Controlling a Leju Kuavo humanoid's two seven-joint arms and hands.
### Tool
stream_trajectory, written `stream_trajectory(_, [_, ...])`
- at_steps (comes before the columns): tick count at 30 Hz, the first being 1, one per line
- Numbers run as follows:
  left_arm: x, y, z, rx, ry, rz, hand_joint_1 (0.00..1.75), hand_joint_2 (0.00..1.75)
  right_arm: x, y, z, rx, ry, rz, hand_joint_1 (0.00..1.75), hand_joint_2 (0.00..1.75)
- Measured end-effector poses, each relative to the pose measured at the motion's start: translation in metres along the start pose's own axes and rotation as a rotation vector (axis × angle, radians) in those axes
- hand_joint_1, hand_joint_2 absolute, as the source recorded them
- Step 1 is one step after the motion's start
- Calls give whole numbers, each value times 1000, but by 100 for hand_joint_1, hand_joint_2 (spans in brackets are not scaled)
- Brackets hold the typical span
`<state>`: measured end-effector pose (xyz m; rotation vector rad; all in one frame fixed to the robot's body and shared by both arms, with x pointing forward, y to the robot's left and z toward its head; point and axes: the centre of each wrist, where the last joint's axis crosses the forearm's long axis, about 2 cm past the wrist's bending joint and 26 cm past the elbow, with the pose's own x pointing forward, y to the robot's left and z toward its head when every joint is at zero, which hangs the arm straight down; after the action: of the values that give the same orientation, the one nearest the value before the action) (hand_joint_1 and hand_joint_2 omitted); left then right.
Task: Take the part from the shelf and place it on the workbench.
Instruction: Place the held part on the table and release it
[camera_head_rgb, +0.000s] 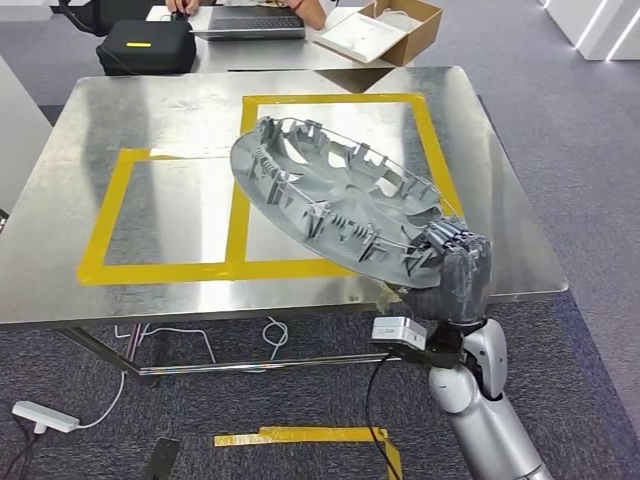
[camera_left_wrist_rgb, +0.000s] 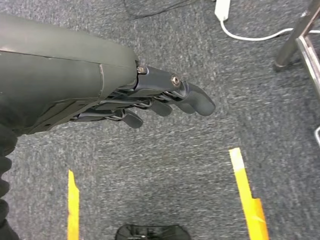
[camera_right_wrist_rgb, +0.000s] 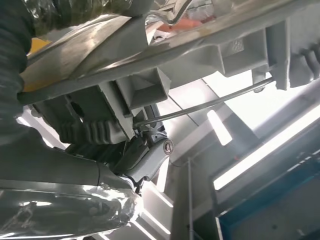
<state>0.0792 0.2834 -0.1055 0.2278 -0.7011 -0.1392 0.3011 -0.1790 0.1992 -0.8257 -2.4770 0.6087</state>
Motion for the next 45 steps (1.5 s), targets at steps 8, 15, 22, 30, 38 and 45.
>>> stream_trajectory(8, [10,-1,-5,-37,-13,-10,0,175,1,23,-40,90,-116,240,175,175])
stream_trajectory(15, [12,-1,-7,-56,-20,-16,0,175,2,49,-58,175,-181,399,175,175])
stream_trajectory(22, [14,-2,-7,-68,-27,-27,0,175,3,60,-67,210,-210,445,175,175])
stream_trajectory(30, [19,-3,-9,-91,-34,-35,0,175,7,98,-77,407,-230,578,175,175])
stream_trajectory(38, [21,-3,-11,-87,-31,-29,0,175,6,128,-58,673,-147,685,175,175])
stream_trajectory(45, [16,-1,-9,-79,-17,-18,0,175,1,137,-38,828,-93,734,175,175])
